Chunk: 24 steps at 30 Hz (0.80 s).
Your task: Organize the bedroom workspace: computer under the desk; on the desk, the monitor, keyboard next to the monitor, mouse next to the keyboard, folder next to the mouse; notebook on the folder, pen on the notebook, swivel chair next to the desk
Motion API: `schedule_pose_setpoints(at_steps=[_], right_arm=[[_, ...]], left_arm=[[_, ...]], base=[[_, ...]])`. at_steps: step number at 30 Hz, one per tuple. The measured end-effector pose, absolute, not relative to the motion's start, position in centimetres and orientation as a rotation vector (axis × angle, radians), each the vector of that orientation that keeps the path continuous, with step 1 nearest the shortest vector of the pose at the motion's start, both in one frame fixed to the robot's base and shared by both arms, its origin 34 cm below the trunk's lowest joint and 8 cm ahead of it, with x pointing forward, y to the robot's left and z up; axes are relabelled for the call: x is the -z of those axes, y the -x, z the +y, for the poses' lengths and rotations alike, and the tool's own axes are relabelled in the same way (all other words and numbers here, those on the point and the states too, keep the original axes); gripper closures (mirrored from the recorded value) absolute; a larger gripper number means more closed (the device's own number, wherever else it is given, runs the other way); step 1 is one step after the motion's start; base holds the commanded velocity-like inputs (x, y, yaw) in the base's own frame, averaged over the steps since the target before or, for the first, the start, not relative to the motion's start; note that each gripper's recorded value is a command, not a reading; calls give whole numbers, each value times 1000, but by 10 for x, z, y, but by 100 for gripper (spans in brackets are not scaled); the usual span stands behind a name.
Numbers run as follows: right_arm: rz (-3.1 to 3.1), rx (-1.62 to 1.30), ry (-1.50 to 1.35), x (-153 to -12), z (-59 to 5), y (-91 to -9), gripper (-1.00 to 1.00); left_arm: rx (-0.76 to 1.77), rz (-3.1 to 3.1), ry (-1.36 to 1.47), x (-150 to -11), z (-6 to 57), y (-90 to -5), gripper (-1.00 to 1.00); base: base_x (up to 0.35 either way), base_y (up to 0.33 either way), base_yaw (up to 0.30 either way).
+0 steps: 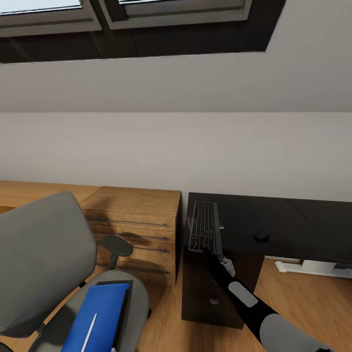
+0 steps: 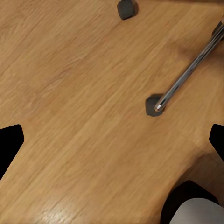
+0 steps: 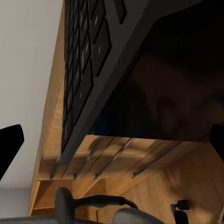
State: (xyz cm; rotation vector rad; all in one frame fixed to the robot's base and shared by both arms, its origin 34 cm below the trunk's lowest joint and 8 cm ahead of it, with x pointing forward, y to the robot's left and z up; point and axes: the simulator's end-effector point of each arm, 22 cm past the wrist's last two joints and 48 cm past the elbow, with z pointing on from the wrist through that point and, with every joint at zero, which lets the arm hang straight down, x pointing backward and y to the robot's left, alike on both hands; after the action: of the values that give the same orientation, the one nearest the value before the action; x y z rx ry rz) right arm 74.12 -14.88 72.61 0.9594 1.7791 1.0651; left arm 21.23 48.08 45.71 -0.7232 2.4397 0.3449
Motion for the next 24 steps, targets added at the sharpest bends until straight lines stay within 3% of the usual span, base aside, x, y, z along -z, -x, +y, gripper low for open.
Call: schedule_pose_setpoints(at_steps=[24], right_arm=[[1779, -1063, -963, -726, -150, -741, -100]], left_arm=[[-344, 2440, 723, -457, 480, -212, -100]], base=[[50, 0, 0]])
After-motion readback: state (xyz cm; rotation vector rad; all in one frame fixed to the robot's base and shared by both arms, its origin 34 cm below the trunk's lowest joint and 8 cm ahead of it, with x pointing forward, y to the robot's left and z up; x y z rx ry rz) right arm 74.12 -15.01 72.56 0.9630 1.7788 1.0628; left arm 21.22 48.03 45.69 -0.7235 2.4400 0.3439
